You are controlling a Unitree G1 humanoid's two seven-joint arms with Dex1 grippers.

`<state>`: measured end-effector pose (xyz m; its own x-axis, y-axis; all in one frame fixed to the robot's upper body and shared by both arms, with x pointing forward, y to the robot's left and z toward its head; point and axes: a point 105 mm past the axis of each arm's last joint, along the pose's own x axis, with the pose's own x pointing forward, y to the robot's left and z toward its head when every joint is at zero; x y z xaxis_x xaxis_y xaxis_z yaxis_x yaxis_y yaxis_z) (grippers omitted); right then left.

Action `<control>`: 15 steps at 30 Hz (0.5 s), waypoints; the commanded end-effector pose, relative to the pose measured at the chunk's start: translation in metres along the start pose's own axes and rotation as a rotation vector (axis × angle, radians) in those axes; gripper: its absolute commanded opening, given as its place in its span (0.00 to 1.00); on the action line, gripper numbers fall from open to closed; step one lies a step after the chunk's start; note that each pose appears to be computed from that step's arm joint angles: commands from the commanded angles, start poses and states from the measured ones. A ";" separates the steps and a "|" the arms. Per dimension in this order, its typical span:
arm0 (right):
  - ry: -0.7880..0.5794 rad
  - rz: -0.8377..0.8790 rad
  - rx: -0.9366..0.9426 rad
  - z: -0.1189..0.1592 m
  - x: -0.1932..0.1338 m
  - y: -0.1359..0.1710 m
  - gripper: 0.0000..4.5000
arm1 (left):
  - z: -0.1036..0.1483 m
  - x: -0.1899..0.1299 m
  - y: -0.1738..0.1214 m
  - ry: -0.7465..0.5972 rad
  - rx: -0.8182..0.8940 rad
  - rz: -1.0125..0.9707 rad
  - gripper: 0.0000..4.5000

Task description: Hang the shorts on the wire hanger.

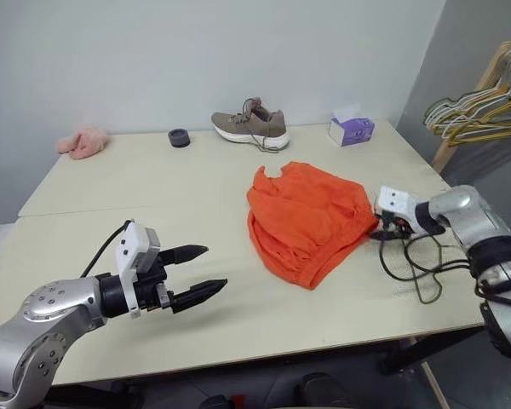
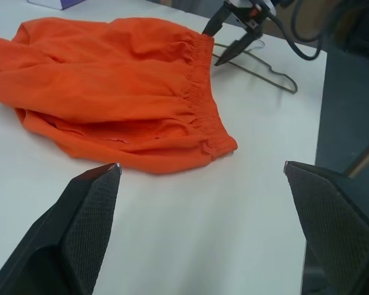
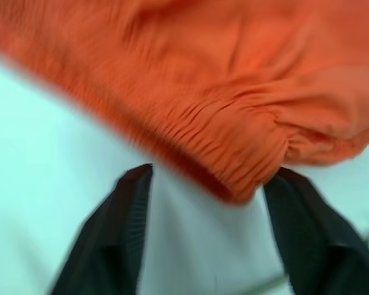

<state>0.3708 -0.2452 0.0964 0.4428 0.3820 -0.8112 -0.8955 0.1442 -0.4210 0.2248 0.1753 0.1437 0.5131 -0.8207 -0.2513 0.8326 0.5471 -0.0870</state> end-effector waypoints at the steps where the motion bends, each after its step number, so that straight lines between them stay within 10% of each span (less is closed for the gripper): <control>1: 0.006 0.030 -0.181 0.008 -0.022 0.006 0.94 | 0.002 -0.007 0.005 0.019 0.049 0.021 1.00; 8: -0.474 0.086 -0.188 0.102 -0.033 0.062 0.99 | -0.014 -0.027 0.024 0.076 0.056 0.089 1.00; 15: -0.520 -0.007 -0.219 0.152 0.023 0.102 0.99 | -0.022 -0.043 0.040 0.080 0.069 0.162 1.00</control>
<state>0.2776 -0.0899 0.0920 0.2637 0.8017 -0.5365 -0.8770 -0.0323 -0.4794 0.2272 0.2312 0.1181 0.5995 -0.7169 -0.3559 0.7570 0.6523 -0.0387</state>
